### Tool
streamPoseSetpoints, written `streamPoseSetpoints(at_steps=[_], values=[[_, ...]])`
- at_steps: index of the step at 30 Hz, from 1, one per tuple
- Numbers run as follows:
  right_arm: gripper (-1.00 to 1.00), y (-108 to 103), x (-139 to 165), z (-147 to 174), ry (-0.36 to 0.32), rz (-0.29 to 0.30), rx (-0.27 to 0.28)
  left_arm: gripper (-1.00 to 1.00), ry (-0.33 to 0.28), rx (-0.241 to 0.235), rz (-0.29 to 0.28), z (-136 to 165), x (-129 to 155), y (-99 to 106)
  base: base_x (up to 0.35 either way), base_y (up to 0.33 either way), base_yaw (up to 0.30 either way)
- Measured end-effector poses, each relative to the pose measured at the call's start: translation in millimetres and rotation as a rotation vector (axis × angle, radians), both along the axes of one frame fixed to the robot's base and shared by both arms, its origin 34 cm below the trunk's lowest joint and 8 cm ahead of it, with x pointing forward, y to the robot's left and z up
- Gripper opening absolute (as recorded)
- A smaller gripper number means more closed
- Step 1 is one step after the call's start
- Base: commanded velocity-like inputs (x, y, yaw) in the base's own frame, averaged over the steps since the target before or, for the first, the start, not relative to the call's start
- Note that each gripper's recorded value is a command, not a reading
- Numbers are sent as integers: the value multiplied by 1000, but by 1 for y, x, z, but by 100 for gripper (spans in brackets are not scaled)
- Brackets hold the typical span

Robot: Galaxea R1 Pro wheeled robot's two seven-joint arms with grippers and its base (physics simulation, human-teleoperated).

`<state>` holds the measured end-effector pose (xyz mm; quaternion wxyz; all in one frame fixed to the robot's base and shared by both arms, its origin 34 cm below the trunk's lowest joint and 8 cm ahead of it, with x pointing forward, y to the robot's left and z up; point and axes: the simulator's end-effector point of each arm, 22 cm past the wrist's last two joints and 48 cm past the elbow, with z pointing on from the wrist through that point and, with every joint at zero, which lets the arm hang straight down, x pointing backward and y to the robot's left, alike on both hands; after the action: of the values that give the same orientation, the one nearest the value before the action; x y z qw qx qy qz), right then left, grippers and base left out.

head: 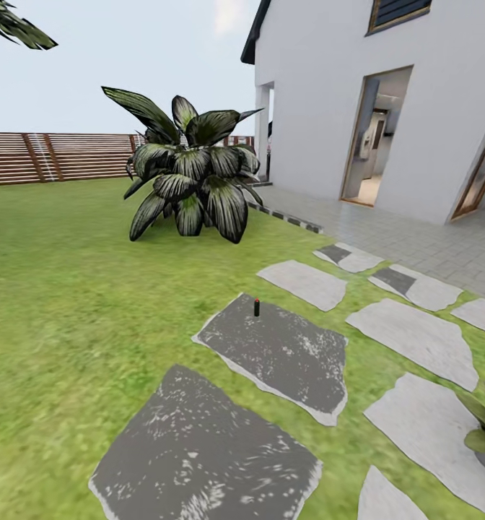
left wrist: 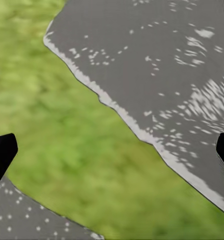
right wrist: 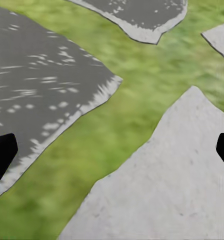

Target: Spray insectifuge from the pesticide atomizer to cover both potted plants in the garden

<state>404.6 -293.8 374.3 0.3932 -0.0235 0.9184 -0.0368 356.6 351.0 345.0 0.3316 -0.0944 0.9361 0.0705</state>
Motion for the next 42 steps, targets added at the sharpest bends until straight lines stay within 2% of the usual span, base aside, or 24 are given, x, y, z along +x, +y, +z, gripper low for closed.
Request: streamPoseSetpoints(at_steps=[42], values=[[100, 0, 0, 0, 0, 1, 0, 100, 0, 0, 0, 0, 0, 0, 338, 112, 0]])
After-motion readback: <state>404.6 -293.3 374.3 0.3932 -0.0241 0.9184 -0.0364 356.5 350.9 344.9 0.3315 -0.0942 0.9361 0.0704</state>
